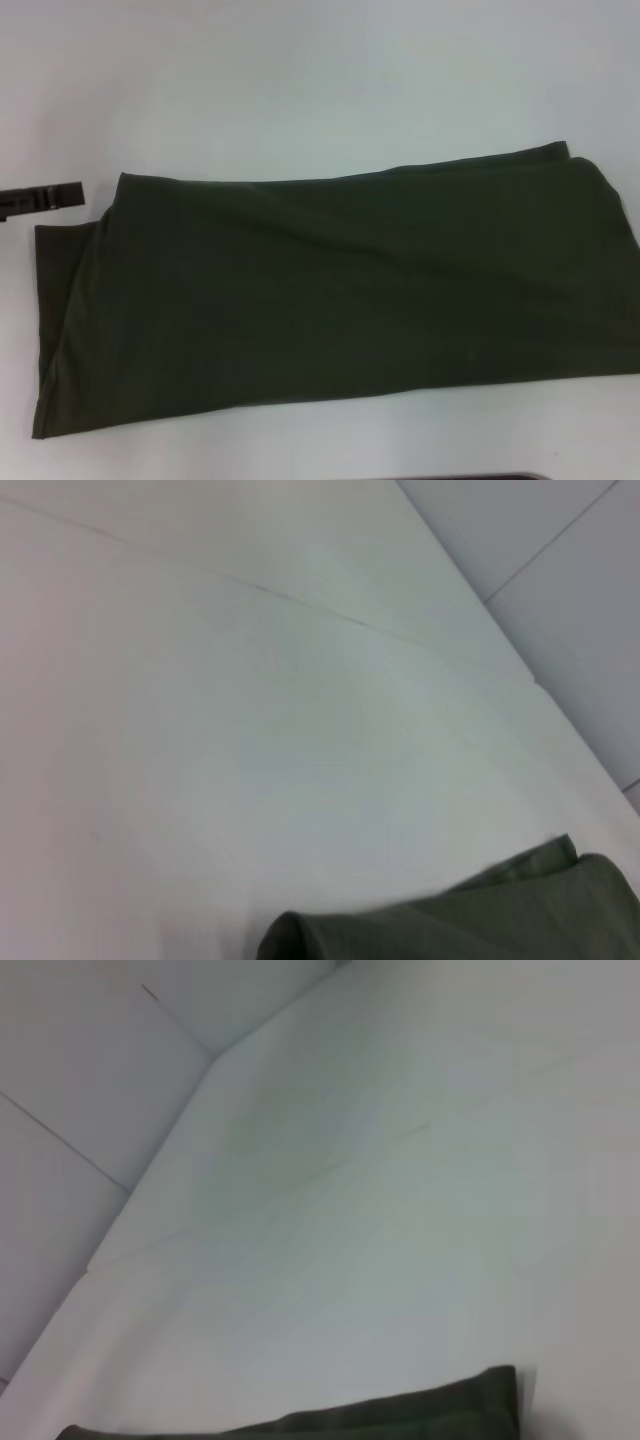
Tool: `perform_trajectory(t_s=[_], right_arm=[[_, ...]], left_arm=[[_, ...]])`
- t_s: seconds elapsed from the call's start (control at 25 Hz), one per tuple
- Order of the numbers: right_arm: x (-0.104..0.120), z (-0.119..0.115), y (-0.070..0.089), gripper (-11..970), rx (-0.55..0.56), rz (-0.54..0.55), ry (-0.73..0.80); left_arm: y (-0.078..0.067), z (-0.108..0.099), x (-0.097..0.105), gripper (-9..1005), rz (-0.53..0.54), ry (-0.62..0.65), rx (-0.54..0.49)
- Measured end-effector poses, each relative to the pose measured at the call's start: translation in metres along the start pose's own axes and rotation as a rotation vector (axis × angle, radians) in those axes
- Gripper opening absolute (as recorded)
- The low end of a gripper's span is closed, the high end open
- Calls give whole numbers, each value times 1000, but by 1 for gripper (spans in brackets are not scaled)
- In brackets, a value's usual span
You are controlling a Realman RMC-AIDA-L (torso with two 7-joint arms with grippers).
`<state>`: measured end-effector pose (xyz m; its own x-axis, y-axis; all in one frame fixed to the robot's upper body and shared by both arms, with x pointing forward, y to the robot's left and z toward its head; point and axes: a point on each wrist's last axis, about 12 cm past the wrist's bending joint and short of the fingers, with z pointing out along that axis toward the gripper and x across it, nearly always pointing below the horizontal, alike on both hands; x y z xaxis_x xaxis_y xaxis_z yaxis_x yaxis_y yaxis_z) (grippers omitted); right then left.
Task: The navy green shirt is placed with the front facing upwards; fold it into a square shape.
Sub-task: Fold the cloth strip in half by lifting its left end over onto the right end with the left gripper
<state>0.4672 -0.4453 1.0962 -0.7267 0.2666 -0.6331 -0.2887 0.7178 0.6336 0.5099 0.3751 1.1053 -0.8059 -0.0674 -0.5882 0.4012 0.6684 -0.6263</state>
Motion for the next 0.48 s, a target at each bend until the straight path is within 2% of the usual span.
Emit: perform_trajectory(t_s=[0.12, 0.32, 0.48], right_arm=[[0, 3, -1, 754, 13, -11, -13], [3, 11, -6, 873, 58, 2, -22], [4, 13, -6, 940, 61, 25, -23]], left_arm=[[0, 5, -2, 545, 1, -16, -10], [0, 14, -2, 767, 15, -45, -22], [0, 16, -2, 881, 20, -64, -23]])
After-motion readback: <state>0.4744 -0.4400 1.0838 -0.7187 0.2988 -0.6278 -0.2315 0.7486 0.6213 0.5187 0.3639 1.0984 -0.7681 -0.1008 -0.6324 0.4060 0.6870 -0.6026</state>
